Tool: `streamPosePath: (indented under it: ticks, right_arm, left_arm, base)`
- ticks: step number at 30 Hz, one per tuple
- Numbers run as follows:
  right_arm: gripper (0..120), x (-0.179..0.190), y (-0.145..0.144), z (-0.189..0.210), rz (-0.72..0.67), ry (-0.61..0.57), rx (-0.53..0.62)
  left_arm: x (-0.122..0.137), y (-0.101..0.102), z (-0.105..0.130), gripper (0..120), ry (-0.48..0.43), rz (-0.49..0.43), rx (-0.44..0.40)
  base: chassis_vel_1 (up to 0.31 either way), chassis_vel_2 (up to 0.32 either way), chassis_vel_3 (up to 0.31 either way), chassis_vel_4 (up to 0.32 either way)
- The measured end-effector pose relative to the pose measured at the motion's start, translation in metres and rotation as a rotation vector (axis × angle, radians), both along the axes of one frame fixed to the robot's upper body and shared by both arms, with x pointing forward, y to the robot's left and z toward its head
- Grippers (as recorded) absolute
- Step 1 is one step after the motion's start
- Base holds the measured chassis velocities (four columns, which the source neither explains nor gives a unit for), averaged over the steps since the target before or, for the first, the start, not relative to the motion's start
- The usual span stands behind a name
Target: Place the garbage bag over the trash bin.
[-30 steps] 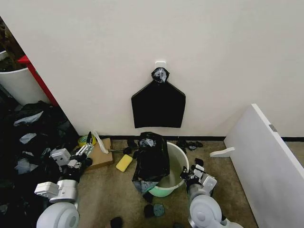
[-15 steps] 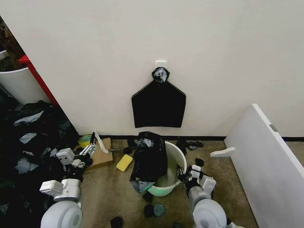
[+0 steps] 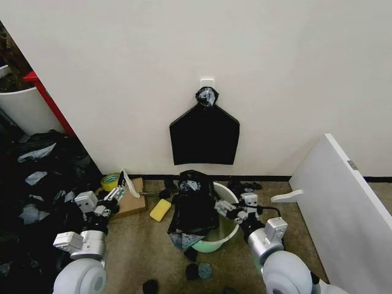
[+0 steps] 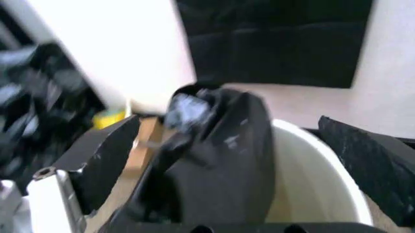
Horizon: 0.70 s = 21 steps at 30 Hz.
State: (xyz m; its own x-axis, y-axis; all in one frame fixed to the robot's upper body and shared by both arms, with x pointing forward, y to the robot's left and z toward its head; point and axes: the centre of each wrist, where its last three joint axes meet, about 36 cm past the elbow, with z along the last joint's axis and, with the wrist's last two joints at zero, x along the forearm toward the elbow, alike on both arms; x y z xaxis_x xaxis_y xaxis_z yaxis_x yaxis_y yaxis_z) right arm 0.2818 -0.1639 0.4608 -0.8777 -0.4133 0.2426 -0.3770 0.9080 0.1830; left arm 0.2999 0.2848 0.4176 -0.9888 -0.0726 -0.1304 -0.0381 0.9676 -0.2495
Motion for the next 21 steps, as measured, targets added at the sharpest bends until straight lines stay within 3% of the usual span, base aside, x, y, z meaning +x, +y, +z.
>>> streamPosePath:
  ticks: [5, 8, 21]
  right_arm:
    - [100, 0.001, 0.005, -0.005, 0.051, 0.013, -0.085]
    - [94, 0.007, 0.009, -0.017, 0.064, 0.034, -0.155]
    - [47, 0.017, 0.016, -0.026, 0.038, 0.083, -0.299]
  left_arm:
    - [-0.001, -0.004, -0.001, 100, 0.028, 0.003, 0.009]
    - [-0.002, -0.006, -0.003, 100, 0.060, 0.008, 0.016]
    - [-0.005, -0.006, 0.003, 100, 0.082, 0.004, 0.030]
  base:
    - [0.000, 0.000, 0.000, 0.000]
    - [0.000, 0.000, 0.000, 0.000]
    - [0.000, 0.000, 0.000, 0.000]
